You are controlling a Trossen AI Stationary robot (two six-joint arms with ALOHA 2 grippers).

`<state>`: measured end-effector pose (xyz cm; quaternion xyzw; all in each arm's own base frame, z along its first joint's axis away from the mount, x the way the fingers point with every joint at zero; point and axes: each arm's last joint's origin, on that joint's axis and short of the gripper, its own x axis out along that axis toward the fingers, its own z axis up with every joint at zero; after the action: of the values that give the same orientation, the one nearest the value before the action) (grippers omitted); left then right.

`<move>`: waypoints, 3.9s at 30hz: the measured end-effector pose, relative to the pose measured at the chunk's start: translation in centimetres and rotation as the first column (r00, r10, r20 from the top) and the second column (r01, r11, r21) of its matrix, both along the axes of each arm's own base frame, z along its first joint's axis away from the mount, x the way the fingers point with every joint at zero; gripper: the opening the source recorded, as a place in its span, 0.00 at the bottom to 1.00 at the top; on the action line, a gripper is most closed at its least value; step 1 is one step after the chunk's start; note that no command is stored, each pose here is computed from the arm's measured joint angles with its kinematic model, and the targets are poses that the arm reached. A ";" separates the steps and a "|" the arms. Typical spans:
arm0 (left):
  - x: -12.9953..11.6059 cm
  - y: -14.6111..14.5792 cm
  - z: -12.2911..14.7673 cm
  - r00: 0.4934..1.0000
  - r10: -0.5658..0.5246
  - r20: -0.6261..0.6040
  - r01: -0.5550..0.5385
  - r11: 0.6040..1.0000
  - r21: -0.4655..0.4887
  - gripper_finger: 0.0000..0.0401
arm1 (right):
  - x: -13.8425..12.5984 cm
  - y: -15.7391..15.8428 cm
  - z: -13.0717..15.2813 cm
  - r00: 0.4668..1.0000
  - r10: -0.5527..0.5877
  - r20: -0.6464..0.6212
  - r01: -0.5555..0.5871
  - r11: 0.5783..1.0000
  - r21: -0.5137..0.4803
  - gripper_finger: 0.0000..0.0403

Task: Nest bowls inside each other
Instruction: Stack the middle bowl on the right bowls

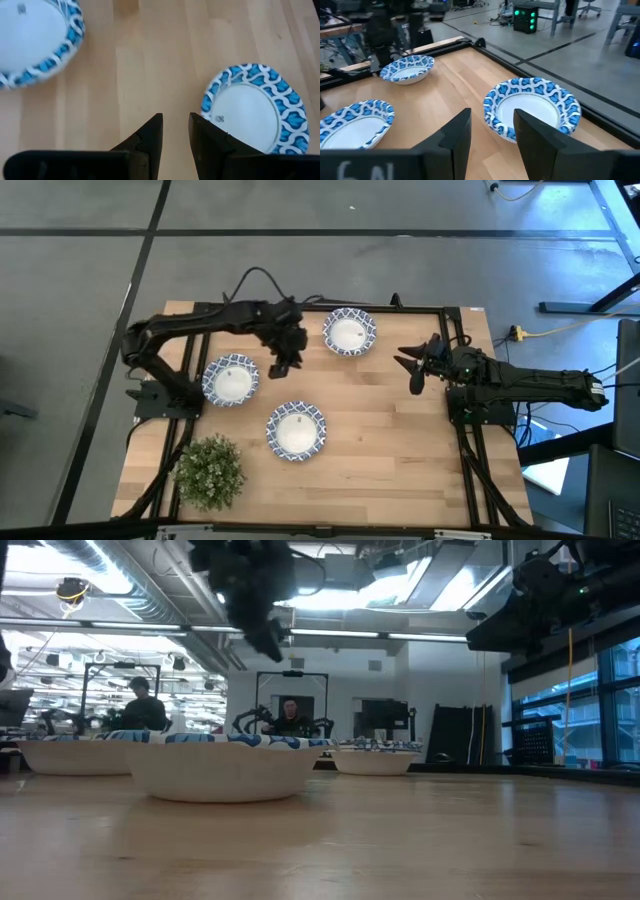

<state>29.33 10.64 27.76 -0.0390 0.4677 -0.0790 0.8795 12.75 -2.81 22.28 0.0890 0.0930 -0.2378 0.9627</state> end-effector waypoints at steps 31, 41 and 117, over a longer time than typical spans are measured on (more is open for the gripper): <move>-1.1 -5.7 -4.4 0.991 -0.030 -0.130 0.023 0.998 -0.056 0.23 | 0.1 -0.1 0.5 0.997 -0.039 0.061 0.039 0.999 0.005 0.37; -1.2 -5.5 -4.3 0.993 -0.050 -0.111 0.032 0.987 -0.158 0.23 | 0.0 -0.1 0.5 0.999 -0.030 0.040 0.031 0.999 -0.033 0.37; -1.2 -8.2 -8.2 0.985 0.124 -0.123 -0.121 0.992 0.031 0.67 | 0.1 0.1 0.2 0.999 0.035 0.028 -0.035 0.999 0.009 0.37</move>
<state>28.08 2.46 19.56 -0.0623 0.5193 -0.0167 0.8522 12.85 -2.72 22.50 0.0954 0.0822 -0.2193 0.9675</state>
